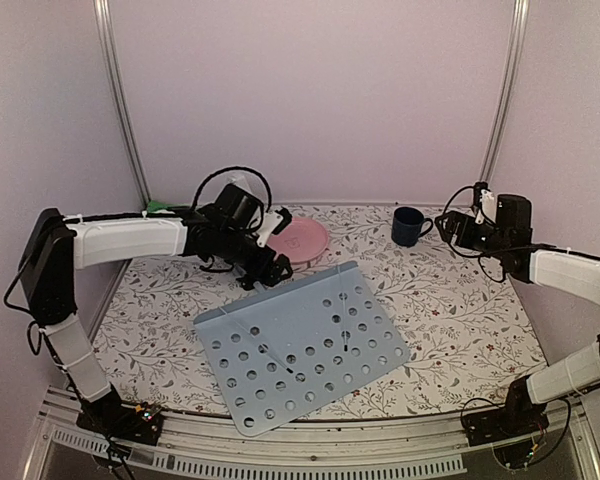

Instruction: Set up the instrument practice props

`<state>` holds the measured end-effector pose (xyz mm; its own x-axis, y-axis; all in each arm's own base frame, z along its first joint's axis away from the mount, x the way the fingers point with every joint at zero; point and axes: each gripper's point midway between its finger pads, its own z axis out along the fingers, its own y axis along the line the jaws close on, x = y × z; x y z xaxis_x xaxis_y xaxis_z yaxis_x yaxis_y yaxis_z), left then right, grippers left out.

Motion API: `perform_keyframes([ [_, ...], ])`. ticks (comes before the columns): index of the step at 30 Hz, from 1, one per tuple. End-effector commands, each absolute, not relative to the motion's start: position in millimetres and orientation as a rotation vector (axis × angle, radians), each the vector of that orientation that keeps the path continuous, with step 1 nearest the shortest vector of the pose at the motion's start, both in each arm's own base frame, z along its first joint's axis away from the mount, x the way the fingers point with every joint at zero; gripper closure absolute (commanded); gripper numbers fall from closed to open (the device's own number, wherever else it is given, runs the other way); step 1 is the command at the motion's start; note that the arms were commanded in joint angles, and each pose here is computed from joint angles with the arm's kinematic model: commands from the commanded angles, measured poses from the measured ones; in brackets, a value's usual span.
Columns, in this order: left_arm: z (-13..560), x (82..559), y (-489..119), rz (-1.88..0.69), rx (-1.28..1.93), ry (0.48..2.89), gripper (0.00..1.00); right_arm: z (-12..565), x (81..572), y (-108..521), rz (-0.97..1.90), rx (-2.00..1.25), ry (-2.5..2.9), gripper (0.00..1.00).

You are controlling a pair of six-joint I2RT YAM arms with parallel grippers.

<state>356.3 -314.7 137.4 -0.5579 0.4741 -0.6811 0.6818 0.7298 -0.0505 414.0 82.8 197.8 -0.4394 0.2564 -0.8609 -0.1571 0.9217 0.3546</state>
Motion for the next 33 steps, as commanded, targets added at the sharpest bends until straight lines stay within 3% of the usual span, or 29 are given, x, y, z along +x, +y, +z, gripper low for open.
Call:
perform_keyframes([
  [1, 118.2, 345.3, -333.7, -0.346, 1.006, 2.31, 0.08, 204.5, 405.1, 91.8, 0.504, 0.016, 1.94, 0.01],
  [13, 87.8, 330.9, -357.5, -0.279, 1.195, 2.365, 0.54, 217.2, 394.8, 91.4, 0.487, -0.023, 1.898, 0.01],
  [17, 81.0, 322.2, -356.0, -0.275, 1.218, 2.387, 0.63, 217.1, 393.2, 89.9, 0.48, -0.018, 1.894, 0.01],
  [22, 71.7, 316.1, -351.3, -0.272, 1.22, 2.418, 0.81, 214.3, 390.0, 85.7, 0.473, 0.013, 1.89, 0.01],
  [33, 75.2, 313.2, -351.2, -0.293, 1.195, 2.43, 1.0, 212.5, 387.7, 96.6, 0.548, -0.017, 1.899, 0.01],
])
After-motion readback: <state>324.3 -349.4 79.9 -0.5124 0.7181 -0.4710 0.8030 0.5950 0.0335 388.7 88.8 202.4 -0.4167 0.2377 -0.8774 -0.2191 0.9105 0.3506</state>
